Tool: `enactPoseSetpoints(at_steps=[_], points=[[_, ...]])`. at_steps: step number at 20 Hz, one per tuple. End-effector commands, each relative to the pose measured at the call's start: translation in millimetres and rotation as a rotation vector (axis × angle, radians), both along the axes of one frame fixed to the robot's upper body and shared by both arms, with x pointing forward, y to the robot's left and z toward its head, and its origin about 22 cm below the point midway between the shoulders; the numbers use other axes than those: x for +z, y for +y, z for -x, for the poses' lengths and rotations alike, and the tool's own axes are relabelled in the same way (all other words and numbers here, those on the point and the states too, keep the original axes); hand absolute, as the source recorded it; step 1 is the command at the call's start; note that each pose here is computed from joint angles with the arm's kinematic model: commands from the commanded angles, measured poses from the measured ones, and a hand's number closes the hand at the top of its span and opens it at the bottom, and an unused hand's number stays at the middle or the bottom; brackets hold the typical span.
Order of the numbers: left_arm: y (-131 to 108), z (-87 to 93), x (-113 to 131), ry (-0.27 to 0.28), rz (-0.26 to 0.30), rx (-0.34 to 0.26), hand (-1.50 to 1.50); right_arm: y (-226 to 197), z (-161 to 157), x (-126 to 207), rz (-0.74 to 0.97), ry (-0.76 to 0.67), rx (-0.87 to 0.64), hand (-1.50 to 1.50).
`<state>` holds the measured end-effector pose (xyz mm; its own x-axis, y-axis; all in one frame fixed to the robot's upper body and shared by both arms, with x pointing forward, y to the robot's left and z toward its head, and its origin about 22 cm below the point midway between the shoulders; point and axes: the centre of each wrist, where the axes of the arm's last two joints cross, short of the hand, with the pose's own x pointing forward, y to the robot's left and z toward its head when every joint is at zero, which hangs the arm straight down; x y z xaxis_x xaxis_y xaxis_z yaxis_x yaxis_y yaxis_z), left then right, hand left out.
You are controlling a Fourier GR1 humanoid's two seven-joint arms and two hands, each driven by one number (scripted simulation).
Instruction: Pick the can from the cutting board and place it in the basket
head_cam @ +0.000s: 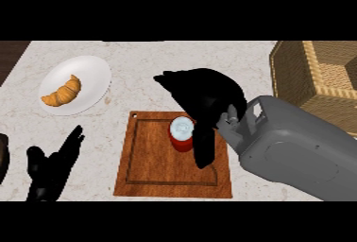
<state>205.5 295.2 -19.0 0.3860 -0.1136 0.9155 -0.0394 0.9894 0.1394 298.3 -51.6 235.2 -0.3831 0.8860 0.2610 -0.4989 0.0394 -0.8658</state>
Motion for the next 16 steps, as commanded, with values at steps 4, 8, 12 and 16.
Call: enactPoseSetpoints(at_steps=[4, 8, 12, 16], points=[[-7.8, 13.9, -25.3, 0.16, 0.017, 0.011, 0.0, -0.8, 8.1, -31.4, 0.032, -0.002, -0.037, -1.5], [6.5, 11.1, -27.5, 0.153, -0.008, 0.016, 0.0, -2.6, 4.2, -52.0, 0.019, -0.022, -0.042, -1.5], [2.5, -5.9, -20.3, 0.152, -0.009, 0.035, 0.0, 5.8, 11.5, -68.7, 0.018, -0.014, -0.042, -1.5], [1.5, -2.3, -31.1, 0.162, -0.009, 0.027, 0.0, 13.5, 5.4, -69.6, 0.005, -0.013, -0.049, -1.5]])
